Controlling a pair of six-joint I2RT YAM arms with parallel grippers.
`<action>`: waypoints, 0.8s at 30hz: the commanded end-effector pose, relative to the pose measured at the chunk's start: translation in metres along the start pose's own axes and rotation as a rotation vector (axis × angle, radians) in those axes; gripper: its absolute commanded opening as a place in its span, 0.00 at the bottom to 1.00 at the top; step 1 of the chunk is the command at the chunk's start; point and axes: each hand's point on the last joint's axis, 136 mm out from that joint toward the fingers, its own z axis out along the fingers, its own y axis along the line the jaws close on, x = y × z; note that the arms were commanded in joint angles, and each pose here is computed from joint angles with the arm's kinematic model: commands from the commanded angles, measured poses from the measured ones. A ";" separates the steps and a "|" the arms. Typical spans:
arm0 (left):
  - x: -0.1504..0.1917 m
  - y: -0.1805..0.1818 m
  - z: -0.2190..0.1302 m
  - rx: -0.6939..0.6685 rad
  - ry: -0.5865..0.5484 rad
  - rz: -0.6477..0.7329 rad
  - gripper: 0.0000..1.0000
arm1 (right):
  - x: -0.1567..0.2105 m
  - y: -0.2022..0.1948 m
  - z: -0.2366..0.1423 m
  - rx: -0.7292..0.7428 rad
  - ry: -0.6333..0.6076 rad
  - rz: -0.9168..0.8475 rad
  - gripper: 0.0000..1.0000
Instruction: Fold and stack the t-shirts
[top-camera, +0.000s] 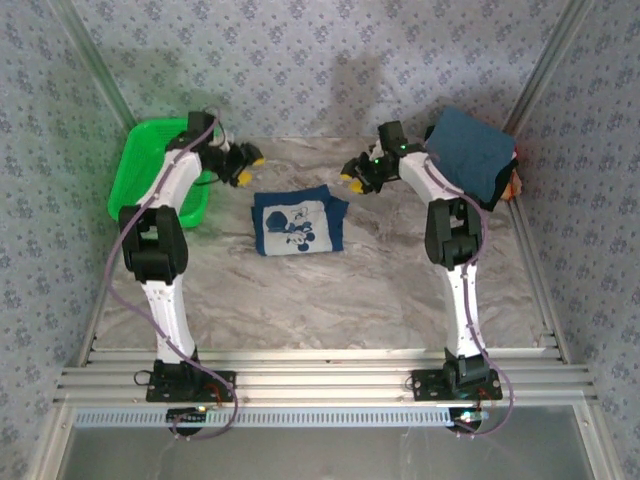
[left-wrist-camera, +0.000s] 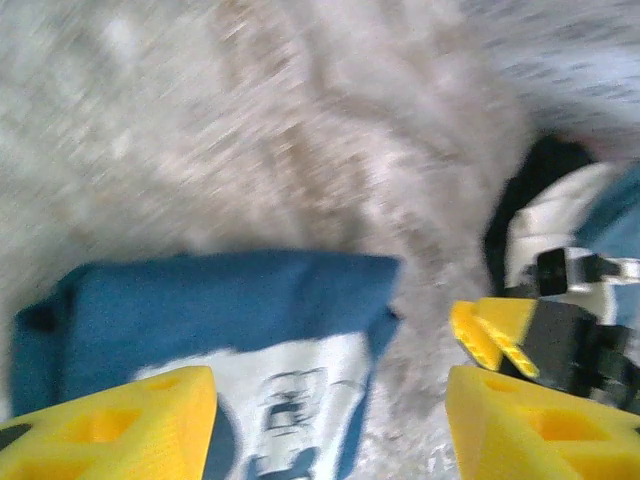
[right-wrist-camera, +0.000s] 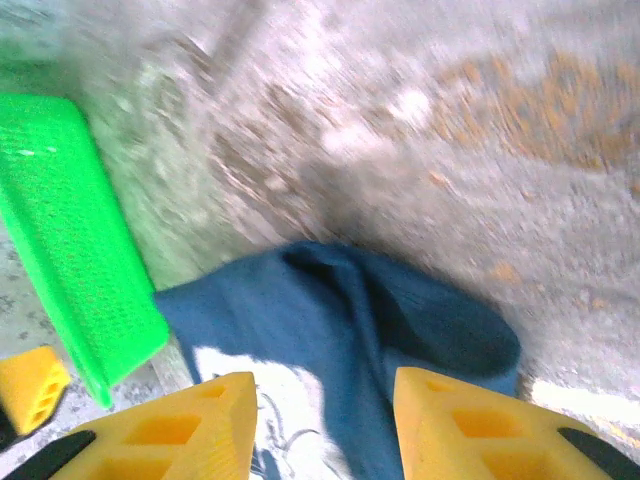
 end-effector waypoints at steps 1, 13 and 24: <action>0.003 -0.036 -0.035 0.026 -0.023 0.080 0.64 | -0.011 0.062 -0.057 -0.065 -0.140 -0.143 0.43; 0.095 0.008 -0.022 0.006 0.092 0.084 0.66 | 0.088 0.056 -0.011 -0.107 0.031 -0.181 0.39; 0.116 0.067 0.034 -0.039 0.112 0.000 0.61 | 0.094 0.010 0.066 -0.091 0.104 -0.058 0.26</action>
